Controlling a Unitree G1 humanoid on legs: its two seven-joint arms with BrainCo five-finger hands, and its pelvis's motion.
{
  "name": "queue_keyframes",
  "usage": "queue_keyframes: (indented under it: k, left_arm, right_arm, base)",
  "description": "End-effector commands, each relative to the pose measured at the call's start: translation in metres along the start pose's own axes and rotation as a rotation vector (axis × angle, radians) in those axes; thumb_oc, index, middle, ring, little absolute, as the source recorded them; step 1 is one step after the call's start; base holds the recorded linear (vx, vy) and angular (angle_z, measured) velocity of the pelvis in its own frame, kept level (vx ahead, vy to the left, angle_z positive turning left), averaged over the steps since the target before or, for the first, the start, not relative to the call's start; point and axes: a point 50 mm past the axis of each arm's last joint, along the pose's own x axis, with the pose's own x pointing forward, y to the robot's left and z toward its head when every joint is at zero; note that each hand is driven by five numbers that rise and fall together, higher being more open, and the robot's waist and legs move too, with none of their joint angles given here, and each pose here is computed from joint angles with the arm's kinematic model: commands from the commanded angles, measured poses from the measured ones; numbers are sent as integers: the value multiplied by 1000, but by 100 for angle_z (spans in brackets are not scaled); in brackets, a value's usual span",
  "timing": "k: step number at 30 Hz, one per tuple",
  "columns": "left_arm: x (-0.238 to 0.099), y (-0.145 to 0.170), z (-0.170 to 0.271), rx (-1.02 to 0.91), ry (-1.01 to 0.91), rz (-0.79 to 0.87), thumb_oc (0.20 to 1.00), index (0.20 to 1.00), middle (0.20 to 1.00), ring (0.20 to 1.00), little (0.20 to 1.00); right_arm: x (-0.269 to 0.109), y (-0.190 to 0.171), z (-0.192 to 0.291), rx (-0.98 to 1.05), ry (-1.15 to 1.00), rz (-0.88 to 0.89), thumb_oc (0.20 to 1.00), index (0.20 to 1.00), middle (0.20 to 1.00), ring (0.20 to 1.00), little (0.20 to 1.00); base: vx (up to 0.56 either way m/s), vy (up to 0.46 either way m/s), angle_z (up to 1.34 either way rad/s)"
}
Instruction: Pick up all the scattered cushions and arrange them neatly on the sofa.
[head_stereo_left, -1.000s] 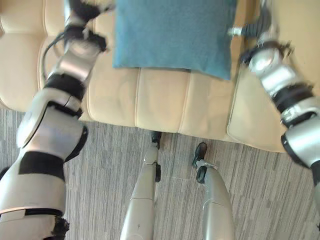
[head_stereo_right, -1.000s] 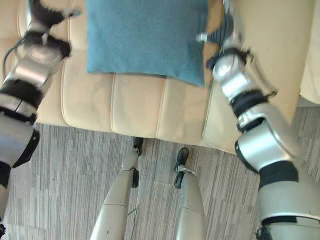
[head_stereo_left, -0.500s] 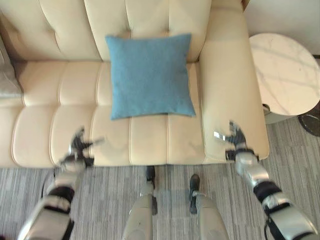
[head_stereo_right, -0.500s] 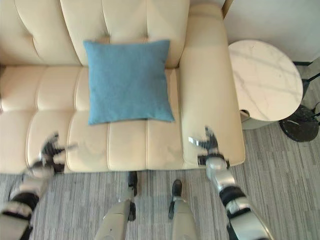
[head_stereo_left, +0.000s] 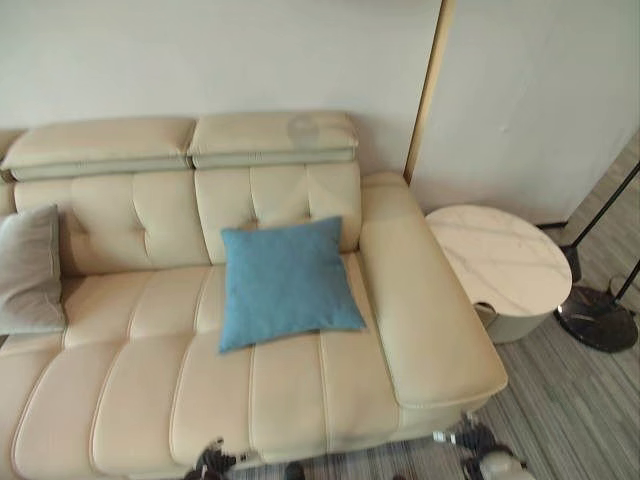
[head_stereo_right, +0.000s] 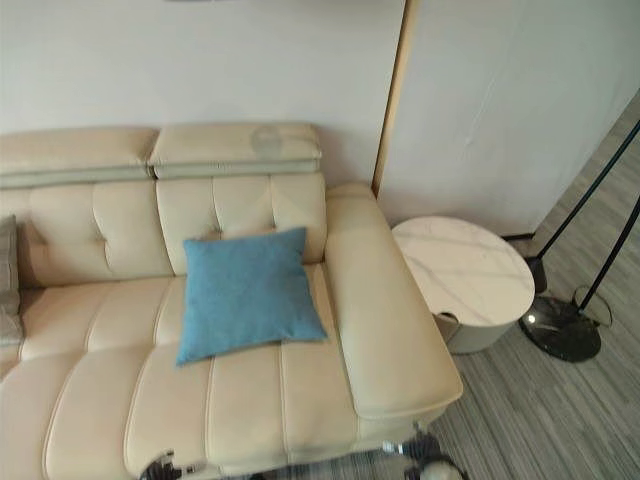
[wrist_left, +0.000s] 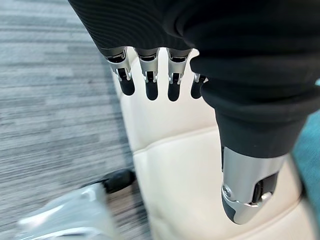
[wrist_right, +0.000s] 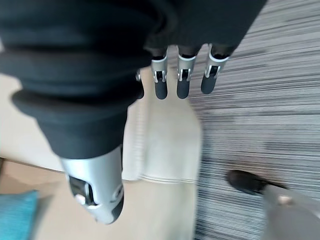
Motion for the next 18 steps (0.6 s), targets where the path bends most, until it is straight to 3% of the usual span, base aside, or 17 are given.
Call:
queue_keyframes:
  k: [1, 8, 18]
  left_arm:
    - [7, 19, 36, 79, -72, 43, 1000, 1000, 1000, 1000, 1000]
    - [8, 27, 41, 57, -84, 71, 1000, 1000, 1000, 1000, 1000]
    - [7, 23, 39, -8, -95, 64, 1000, 1000, 1000, 1000, 1000]
  right_arm:
    - [7, -8, 57, 1, -169, -21, 1000, 1000, 1000, 1000, 1000]
    - [8, -10, 47, 49, -115, -35, 1000, 1000, 1000, 1000, 1000]
    - [8, -18, 54, -27, -154, -62, 1000, 1000, 1000, 1000, 1000]
  base:
    - [-161, 7, -18]
    - [-228, -60, -14]
    - [-188, -251, -4]
